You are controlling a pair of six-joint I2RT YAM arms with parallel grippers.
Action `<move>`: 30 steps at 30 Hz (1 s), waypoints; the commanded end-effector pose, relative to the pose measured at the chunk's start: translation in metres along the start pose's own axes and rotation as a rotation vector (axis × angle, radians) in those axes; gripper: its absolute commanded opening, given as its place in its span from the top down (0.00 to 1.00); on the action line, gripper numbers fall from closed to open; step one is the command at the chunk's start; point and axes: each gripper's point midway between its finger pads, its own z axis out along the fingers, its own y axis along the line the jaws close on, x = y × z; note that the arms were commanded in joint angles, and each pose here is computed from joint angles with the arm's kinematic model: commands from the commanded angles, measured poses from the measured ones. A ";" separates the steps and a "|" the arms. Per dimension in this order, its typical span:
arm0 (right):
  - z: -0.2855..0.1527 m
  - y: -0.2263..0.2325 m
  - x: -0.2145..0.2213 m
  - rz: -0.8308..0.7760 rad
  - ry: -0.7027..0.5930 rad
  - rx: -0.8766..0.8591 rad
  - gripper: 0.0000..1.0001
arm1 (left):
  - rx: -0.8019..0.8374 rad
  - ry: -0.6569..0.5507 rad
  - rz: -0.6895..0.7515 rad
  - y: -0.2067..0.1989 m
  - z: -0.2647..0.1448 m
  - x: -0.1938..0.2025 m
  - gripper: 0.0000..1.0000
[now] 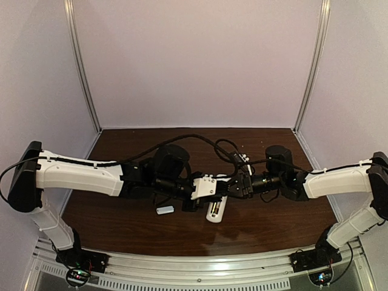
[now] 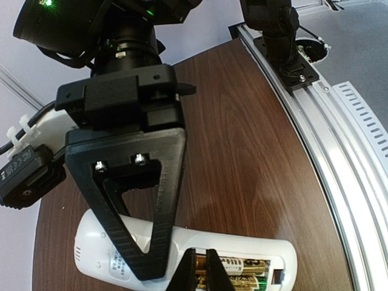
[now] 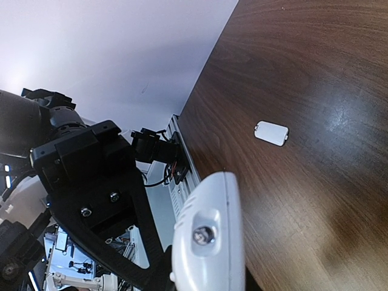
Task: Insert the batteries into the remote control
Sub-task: Load the battery into the battery compartment.
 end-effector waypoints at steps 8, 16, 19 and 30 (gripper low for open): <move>-0.003 0.045 -0.017 -0.097 -0.028 -0.114 1.00 | 0.100 0.106 -0.007 -0.034 0.019 0.039 0.95; -0.010 0.060 -0.025 -0.123 -0.049 -0.147 1.00 | 0.132 0.155 -0.028 -0.047 0.019 0.058 0.95; -0.014 0.069 -0.028 -0.130 -0.062 -0.178 1.00 | 0.142 0.175 -0.025 -0.053 0.019 0.067 0.95; -0.012 0.055 -0.024 -0.086 -0.069 -0.165 1.00 | -0.024 0.168 0.017 -0.018 0.010 0.050 0.84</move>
